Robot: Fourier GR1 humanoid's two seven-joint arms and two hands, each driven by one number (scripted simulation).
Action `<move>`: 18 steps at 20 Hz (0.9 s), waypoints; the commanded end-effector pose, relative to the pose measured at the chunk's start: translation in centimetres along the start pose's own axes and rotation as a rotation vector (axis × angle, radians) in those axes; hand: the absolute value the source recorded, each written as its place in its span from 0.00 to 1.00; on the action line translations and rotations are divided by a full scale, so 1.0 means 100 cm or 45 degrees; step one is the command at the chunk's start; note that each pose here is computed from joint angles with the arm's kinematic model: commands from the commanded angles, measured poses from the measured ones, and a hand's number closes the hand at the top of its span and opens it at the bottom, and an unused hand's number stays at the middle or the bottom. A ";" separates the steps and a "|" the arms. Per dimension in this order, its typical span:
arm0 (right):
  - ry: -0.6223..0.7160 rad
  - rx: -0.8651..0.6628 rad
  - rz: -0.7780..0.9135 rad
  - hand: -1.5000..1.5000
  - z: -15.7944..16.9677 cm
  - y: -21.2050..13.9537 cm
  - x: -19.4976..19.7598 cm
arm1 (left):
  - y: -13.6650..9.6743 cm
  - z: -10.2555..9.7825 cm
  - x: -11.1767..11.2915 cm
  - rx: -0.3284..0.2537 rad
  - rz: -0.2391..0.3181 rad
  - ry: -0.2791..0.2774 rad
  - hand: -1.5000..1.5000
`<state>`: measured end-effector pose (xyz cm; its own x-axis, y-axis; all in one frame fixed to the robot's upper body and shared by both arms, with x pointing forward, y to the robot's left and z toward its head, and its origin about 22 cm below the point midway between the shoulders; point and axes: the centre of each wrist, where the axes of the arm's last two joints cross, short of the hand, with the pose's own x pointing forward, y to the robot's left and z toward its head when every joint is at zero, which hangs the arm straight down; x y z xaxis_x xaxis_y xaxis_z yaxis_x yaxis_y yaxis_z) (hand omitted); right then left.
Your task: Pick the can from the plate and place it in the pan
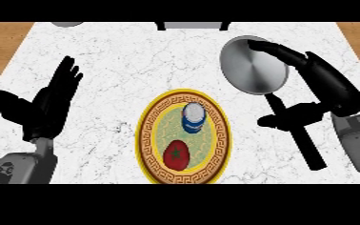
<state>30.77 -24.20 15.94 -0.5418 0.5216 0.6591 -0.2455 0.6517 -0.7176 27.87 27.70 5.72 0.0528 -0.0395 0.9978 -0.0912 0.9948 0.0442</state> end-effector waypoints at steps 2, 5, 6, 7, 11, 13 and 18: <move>0.088 0.195 0.270 0.00 -0.026 -0.017 0.023 | -0.010 -0.004 0.004 -0.015 0.004 0.005 0.50; 0.108 0.267 0.369 0.00 -0.050 0.009 0.056 | -0.005 -0.010 -0.001 0.002 -0.008 -0.012 0.50; 0.117 0.308 0.392 0.00 -0.057 0.016 0.055 | -0.015 -0.002 -0.002 -0.030 0.004 0.007 0.50; 0.134 0.368 0.424 0.00 -0.059 0.029 0.054 | -0.013 -0.012 0.010 -0.008 0.000 -0.003 0.50; 0.250 0.641 0.528 0.00 -0.067 0.036 0.055 | 0.004 0.002 0.012 -0.021 -0.010 -0.011 0.50; 0.302 0.783 0.541 0.00 -0.069 0.053 0.061 | -0.016 0.000 0.002 -0.013 0.010 0.016 0.50; 0.310 0.843 0.602 0.00 -0.075 0.074 0.083 | -0.016 0.000 0.002 -0.005 -0.004 0.015 0.50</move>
<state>31.60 -13.17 17.81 -0.5198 0.8077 0.2783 -0.4887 -0.0140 -0.8723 27.86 26.44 5.51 0.0575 -0.0370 0.9977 -0.0851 0.9955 0.0418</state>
